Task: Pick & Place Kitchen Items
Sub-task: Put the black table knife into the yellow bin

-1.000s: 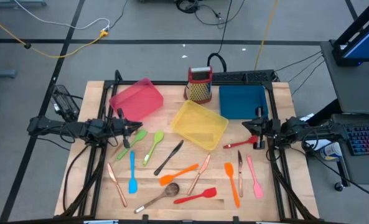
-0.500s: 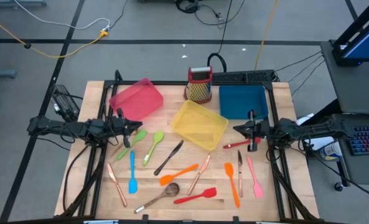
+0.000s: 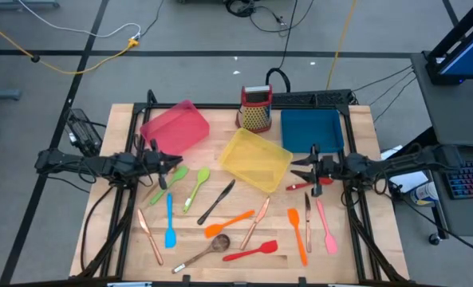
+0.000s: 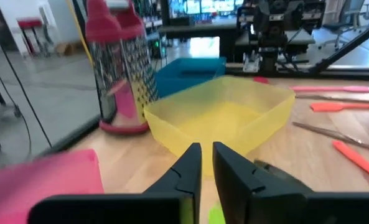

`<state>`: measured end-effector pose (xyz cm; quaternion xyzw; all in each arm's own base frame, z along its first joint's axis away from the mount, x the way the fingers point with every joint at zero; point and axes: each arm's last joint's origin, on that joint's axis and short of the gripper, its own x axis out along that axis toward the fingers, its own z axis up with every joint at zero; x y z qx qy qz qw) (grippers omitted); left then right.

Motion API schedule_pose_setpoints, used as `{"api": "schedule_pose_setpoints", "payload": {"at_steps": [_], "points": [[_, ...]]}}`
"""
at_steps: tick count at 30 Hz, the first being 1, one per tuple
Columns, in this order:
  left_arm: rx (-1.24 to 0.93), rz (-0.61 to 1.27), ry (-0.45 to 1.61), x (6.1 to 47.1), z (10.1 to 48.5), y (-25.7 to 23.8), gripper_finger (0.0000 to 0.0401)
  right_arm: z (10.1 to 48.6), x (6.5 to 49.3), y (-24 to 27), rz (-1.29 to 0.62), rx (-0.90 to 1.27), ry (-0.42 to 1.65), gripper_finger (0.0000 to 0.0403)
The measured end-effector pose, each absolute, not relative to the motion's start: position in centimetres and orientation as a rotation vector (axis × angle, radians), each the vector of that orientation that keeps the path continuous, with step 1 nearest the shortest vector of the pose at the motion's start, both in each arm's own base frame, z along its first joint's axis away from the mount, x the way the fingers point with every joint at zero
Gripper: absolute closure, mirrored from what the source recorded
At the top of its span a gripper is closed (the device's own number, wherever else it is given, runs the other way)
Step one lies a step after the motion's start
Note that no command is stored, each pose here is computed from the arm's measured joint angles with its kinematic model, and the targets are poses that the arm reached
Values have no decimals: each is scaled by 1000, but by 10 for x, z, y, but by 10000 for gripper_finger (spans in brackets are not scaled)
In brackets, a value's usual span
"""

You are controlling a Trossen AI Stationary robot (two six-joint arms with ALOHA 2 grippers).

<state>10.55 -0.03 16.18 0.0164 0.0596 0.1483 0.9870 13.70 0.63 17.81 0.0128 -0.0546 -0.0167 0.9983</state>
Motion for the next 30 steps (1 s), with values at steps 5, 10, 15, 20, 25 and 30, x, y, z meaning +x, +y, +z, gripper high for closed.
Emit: {"api": "schedule_pose_setpoints", "payload": {"at_steps": [5, 10, 15, 20, 25, 30], "points": [[-11, 296, 122, 105, 161, 0, 302, 172, 142, 7, -33, 62, -69, 264], [-133, 287, 106, 105, 161, -1, 270, 179, 147, 7, -36, 15, -166, 270], [-200, 169, 98, 106, 162, -4, 271, 185, 150, 7, -46, -55, -257, 272], [-167, 132, -34, 107, 175, -6, 278, 178, 157, 8, -46, -72, -216, 273], [-154, 97, -118, 110, 184, -10, 279, 177, 171, 8, -45, -89, -166, 273], [-151, 77, -92, 121, 183, -16, 279, 178, 187, 10, -44, -106, -132, 273]]}}
